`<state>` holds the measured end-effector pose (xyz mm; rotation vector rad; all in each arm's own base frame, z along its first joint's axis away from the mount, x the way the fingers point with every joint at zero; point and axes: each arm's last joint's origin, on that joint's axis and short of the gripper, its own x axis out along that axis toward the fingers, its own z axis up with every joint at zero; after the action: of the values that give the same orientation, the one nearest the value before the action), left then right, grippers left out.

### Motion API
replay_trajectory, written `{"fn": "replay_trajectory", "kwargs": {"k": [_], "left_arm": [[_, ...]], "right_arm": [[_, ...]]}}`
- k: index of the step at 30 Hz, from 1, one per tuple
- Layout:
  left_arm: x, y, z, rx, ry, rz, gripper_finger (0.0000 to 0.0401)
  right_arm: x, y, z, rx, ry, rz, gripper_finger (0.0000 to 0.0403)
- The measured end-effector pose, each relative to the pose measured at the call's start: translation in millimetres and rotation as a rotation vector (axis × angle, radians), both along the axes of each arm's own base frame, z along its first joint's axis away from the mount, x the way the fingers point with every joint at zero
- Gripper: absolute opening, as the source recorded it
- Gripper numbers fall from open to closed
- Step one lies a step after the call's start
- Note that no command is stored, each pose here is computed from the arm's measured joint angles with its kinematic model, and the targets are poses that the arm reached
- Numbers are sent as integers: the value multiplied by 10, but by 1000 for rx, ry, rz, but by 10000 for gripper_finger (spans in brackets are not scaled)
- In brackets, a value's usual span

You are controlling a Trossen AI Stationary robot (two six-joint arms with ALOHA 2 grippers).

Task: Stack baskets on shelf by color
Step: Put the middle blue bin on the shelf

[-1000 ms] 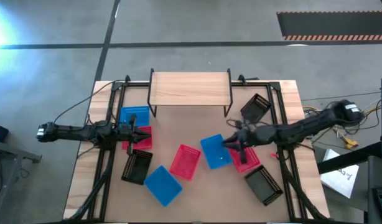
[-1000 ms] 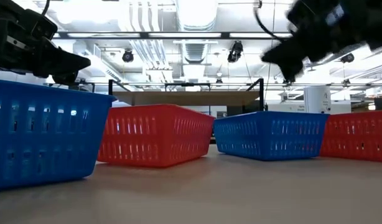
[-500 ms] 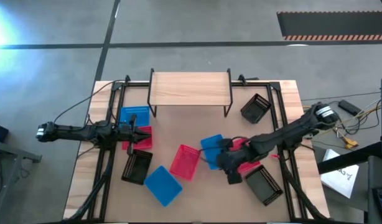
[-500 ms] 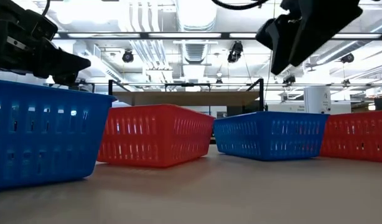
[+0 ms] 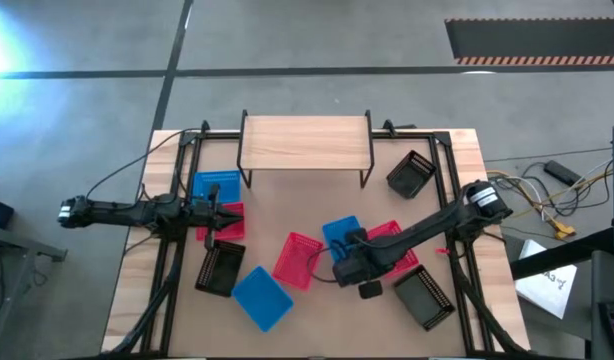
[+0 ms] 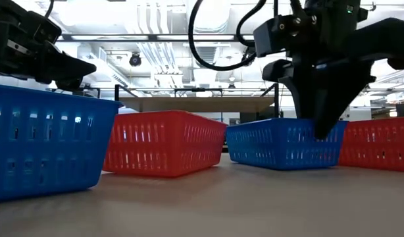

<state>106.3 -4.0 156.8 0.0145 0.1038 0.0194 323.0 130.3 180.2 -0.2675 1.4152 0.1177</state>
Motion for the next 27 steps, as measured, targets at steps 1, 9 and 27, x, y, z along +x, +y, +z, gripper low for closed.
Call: {"fn": "replay_trajectory", "kwargs": {"k": [1, 9, 27], "left_arm": [[0, 0, 0, 0, 0, 0, 0], [0, 0, -1, 0, 1, 0, 0], [0, 0, -1, 0, 1, 0, 0]], "right_arm": [[2, 1, -7, -2, 2, 4, 91], [-31, -16, 198, 5, -54, 3, 13], [67, -1523, 1743, -240, -440, -130, 11]]}}
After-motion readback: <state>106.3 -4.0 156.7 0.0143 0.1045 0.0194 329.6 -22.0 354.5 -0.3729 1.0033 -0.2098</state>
